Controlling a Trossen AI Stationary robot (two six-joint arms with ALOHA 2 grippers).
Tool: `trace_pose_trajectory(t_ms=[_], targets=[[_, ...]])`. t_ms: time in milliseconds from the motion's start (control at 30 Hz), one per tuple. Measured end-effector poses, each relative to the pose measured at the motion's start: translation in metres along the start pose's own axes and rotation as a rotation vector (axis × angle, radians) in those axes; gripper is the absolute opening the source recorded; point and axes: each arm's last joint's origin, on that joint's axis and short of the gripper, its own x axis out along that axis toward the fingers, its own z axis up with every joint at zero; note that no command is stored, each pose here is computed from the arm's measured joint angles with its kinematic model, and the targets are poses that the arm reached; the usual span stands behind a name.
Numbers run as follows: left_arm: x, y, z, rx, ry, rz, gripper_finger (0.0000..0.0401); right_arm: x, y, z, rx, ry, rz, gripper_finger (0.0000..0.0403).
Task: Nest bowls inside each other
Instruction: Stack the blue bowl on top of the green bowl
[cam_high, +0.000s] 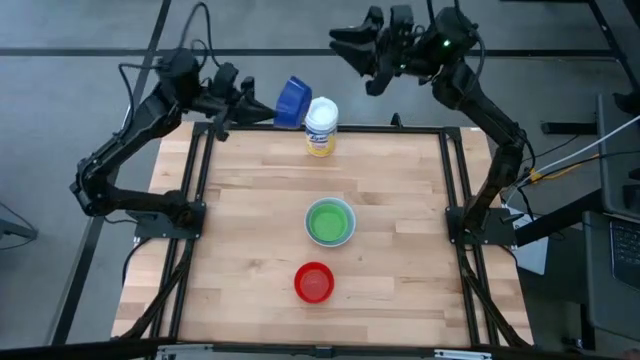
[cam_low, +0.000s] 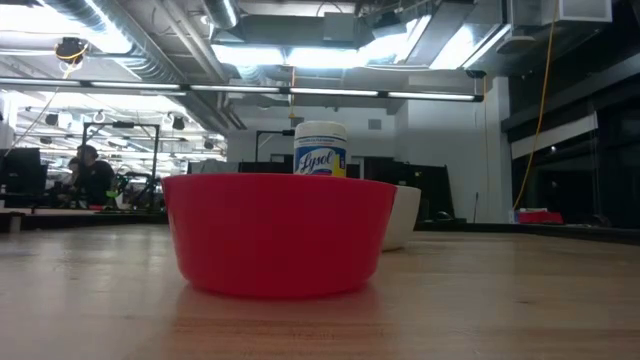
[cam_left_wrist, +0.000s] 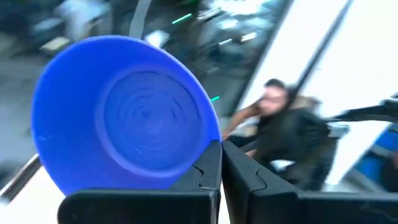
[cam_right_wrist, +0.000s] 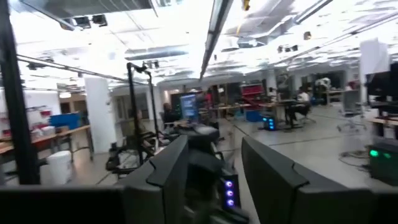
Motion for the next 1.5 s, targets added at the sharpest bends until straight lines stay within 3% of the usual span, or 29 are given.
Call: trace_pose_trajectory(t_ms=[267, 433, 733, 867, 1500], targets=[[0.009, -0.041, 0.028, 0.216, -0.159, -0.402, 0.0001, -0.008, -0.011, 0.005, -0.008, 0.004, -0.024, 0.0164], [0.006, -0.062, 0.037, 0.303, -0.278, -0.496, 0.0001, -0.008, -0.011, 0.003, -0.011, 0.021, -0.027, 0.0171], [0.015, -0.055, 0.034, 0.26, -0.245, -0.491, 0.0001, -0.008, -0.013, 0.002, -0.023, 0.028, -0.033, 0.016], [0.022, -0.045, 0.027, 0.191, -0.175, -0.46, 0.0001, -0.009, -0.015, 0.001, -0.025, 0.042, -0.043, 0.0153], [0.088, 0.023, -0.066, -0.127, 0.385, -0.224, 0.0001, -0.016, -0.029, -0.003, -0.016, 0.113, -0.099, 0.017]])
